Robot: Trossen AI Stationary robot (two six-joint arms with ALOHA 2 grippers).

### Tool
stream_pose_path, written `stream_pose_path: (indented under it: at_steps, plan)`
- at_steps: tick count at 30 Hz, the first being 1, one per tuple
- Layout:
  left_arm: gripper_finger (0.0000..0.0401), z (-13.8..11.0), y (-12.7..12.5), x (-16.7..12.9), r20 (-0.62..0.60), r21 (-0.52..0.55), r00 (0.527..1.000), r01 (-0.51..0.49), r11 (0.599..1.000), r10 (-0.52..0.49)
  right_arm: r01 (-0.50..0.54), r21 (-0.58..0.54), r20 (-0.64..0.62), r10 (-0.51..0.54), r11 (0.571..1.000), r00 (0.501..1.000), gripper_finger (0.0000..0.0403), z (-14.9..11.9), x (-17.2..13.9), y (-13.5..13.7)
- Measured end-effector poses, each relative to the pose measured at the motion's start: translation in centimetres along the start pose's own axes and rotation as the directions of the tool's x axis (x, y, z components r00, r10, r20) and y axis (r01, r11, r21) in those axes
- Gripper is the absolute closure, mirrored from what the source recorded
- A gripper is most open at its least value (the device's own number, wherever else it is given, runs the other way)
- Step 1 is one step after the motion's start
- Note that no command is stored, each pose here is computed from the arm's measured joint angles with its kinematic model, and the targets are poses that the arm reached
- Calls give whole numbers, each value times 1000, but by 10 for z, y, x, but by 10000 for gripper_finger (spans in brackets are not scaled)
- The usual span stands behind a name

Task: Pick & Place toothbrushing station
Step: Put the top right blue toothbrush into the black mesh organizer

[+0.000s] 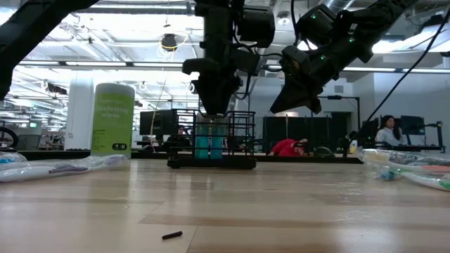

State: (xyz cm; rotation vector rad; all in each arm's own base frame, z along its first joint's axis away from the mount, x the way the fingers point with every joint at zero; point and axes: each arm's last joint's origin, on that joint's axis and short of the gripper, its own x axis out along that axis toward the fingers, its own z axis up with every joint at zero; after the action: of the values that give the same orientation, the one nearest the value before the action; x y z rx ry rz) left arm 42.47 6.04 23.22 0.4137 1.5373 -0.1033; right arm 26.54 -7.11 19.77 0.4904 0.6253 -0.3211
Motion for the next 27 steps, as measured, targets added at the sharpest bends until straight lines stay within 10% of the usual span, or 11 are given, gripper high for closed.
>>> stream_pose_path:
  at_steps: [27]
  plan:
    - [192,-13,0,-54,150,-101,985,-73,992,87,1,0,-4,-1,1000,1000,403,0,0,0]
